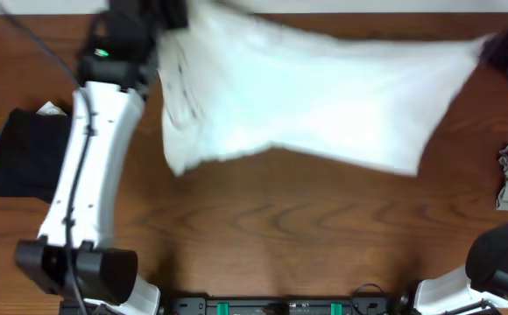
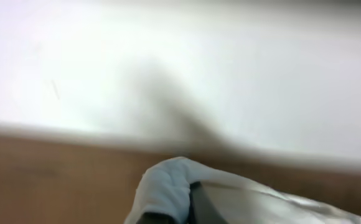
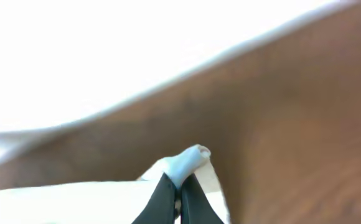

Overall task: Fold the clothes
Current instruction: 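Lift the t-shirt with both grippers and stretch it across the table, then lay the white t-shirt flat on the table, holding its left and right edges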

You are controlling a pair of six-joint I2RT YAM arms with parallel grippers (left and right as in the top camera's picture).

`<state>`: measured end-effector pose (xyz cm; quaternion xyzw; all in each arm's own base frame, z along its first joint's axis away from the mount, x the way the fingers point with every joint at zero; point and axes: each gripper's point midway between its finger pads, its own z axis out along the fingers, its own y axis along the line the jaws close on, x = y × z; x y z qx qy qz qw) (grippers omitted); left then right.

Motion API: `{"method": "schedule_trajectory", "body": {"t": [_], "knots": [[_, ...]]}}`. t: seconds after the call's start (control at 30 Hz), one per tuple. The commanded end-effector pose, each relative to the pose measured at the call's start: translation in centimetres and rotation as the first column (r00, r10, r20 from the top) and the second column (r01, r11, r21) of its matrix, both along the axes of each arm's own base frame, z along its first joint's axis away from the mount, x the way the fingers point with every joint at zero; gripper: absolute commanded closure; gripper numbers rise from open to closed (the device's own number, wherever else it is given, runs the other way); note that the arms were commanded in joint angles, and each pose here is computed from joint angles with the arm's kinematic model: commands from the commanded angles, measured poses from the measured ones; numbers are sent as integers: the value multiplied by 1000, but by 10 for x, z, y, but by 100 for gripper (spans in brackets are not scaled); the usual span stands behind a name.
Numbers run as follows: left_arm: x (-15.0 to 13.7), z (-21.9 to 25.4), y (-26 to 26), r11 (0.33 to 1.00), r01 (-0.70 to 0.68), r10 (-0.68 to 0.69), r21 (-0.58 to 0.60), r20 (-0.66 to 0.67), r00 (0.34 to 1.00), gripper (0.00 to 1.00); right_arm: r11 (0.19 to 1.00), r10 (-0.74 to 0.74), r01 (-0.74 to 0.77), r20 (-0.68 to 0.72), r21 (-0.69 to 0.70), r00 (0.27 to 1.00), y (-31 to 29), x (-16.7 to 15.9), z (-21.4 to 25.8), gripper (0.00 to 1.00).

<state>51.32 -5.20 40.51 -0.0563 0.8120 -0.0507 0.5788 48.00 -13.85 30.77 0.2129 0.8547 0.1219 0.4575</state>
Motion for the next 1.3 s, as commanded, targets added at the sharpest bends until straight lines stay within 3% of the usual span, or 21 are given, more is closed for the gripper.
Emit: {"method": "schedule_trajectory", "body": {"t": [0.0,0.13,0.23,0.33,0.47,0.67,0.9,1.03,1.27], "knots": [[-46,132,20,999,-21,11,30,287,958,94,994,-88,98,174,-54,981,-9,-19,99,99],[-66,139,24,998,-21,6,58,244,970,94,981,-147,164,147,-106,978,-19,-39,117,99],[-77,87,20,997,24,-27,73,28,999,94,975,-168,168,17,-146,986,-21,-55,90,99],[-96,22,5,993,120,-111,22,-235,965,94,974,-184,157,-171,-161,968,-22,-75,46,99],[-132,-63,-12,978,195,-201,-72,-563,801,94,980,-176,117,-429,-160,886,-19,-107,-21,99],[-165,-161,-12,978,171,-191,-117,-830,525,94,986,-161,87,-692,-142,704,-14,-153,-121,99],[-211,-235,-19,971,132,-226,-197,-938,264,94,981,-195,89,-839,-175,507,-13,-206,-188,99],[-242,-259,-31,950,120,-304,-290,-944,125,94,981,-192,115,-874,-157,446,-5,-225,-206,99],[-291,-289,-36,951,110,-284,-290,-957,-65,94,976,-202,151,-906,-156,371,-2,-247,-223,99]]}}
